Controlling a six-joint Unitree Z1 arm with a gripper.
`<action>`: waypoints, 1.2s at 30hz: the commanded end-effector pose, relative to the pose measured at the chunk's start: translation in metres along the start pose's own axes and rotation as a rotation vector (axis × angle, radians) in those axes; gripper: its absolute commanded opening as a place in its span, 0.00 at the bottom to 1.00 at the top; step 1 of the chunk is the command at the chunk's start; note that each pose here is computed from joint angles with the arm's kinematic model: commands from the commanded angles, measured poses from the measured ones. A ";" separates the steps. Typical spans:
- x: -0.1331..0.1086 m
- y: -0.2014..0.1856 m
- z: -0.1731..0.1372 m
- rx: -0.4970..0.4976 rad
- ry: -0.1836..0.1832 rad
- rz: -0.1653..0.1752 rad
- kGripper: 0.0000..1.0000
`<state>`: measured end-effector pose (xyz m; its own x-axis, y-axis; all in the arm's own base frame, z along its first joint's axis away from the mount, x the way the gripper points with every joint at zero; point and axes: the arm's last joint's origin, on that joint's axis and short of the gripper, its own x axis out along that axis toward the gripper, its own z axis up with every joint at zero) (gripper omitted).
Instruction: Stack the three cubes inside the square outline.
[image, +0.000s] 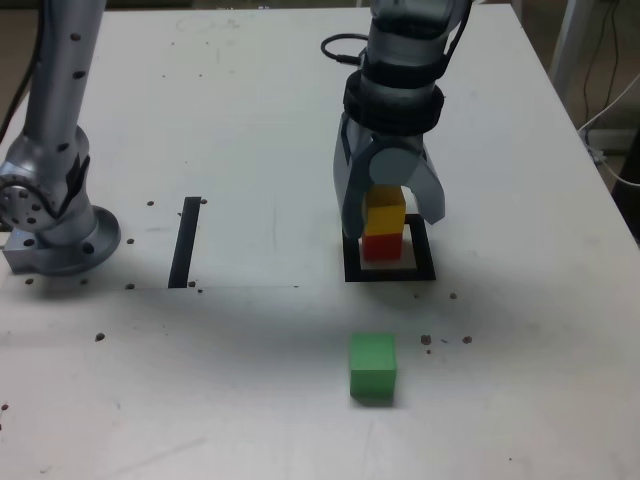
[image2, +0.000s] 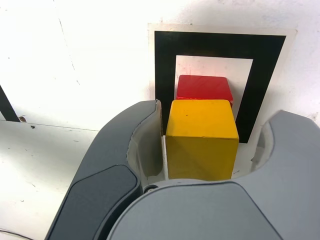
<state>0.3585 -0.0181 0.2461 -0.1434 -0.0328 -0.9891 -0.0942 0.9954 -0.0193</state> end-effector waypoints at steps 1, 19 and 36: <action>-0.007 -0.001 -0.005 0.000 -0.016 0.000 0.99; -0.009 -0.108 -0.075 -0.042 -0.100 0.034 0.99; 0.041 -0.186 -0.068 0.005 -0.093 0.030 0.99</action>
<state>0.3014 -0.2080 0.2220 -0.0527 0.0005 -0.9986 -0.0866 0.9962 0.0051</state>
